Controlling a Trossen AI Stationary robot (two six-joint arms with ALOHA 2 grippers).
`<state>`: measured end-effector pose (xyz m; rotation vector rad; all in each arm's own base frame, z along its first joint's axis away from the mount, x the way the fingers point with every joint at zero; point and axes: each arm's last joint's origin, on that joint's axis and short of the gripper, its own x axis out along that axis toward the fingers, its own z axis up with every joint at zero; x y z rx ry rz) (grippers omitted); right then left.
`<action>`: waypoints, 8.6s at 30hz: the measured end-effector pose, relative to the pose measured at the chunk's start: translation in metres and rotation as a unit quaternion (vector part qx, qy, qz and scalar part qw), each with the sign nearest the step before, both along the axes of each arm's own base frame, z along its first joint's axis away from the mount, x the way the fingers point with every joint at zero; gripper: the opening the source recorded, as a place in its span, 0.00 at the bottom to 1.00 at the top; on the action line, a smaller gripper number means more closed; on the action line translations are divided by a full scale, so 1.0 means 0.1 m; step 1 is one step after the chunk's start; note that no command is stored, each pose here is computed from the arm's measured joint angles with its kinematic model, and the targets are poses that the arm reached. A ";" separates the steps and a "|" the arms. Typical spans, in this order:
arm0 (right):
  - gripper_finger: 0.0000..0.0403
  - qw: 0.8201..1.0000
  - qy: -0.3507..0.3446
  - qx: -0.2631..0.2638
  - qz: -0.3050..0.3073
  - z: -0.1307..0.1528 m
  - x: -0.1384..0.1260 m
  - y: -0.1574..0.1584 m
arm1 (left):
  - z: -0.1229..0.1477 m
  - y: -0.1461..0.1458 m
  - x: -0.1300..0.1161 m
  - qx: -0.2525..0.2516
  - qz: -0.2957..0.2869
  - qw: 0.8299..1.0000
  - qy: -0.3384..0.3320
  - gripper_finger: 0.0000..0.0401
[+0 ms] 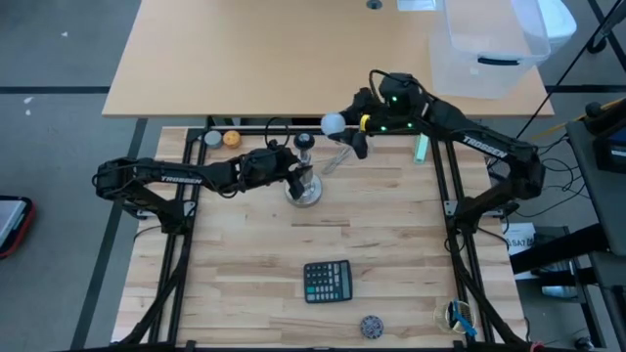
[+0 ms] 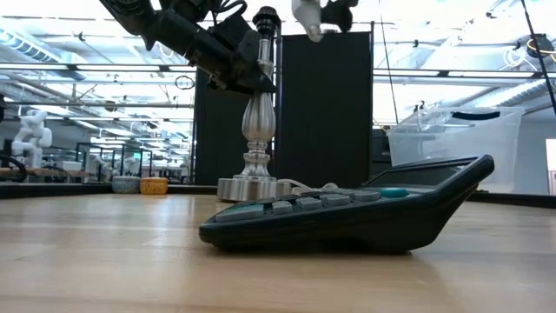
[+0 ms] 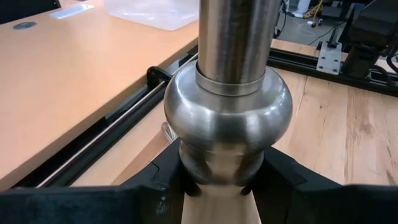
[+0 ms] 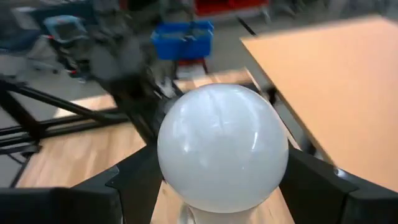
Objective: Screw lightbulb
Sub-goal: Remove the light bulb from the lamp, then return to Home Position
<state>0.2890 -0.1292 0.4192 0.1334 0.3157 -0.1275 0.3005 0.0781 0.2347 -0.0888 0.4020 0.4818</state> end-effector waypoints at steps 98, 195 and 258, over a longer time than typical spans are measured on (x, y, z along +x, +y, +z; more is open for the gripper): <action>0.78 0.939 0.177 0.227 -0.186 -1.47 -0.18 -0.32 | 0.31 -0.16 -0.14 -0.004 0.007 0.998 -0.069 0.50; 0.00 0.972 -0.233 -0.018 0.002 -0.42 -1.73 0.59 | 0.58 -0.39 -2.11 0.019 -0.043 0.966 -0.253 0.00; 0.00 0.968 -0.170 -0.181 -0.031 -2.44 -2.06 0.83 | -0.74 -0.37 -1.91 0.107 -0.032 0.985 -0.131 0.00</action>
